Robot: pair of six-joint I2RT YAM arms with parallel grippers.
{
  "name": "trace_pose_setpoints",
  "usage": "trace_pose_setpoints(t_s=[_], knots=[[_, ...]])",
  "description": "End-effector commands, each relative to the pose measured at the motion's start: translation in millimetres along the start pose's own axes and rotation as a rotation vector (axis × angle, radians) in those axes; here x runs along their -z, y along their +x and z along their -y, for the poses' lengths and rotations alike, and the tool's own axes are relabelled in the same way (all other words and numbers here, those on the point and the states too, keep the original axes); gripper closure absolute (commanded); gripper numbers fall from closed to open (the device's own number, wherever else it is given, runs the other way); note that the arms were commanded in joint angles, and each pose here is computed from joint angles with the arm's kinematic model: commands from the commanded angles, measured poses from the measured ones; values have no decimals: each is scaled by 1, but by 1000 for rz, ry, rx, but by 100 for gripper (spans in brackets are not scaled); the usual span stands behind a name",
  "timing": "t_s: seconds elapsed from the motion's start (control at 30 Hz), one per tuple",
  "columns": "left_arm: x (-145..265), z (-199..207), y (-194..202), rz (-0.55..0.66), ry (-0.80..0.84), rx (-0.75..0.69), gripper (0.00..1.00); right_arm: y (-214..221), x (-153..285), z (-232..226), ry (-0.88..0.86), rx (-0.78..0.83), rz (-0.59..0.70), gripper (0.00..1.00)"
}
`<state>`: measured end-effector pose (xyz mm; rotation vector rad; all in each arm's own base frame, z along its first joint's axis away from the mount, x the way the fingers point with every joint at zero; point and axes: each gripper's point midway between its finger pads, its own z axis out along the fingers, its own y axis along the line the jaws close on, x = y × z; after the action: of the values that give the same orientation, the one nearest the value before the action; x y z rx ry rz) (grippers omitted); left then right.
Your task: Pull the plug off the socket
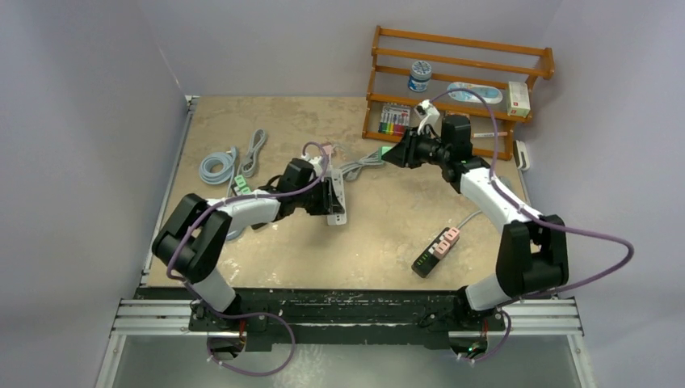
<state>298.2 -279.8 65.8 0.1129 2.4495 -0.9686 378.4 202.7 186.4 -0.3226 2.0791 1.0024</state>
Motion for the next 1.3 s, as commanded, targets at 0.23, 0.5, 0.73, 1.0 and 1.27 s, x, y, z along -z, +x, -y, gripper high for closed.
trace_pose_setpoints(t_s=[0.23, 0.5, 0.73, 1.0, 1.27], knots=[[-41, 91, 1, -99, 206, -236, 100, -88, 88, 41, 455, 9, 469, 100], [-70, 130, 36, -256, 277, -454, 100, -102, 152, 40, 635, 15, 690, 100], [-54, 151, 57, -347, 347, -675, 100, -103, 181, 35, 681, -12, 806, 100], [-40, 156, 40, -358, 340, -866, 100, -106, 194, 32, 700, -13, 854, 100], [-33, 152, 19, -353, 322, -1059, 100, -114, 208, 31, 749, 4, 901, 100]])
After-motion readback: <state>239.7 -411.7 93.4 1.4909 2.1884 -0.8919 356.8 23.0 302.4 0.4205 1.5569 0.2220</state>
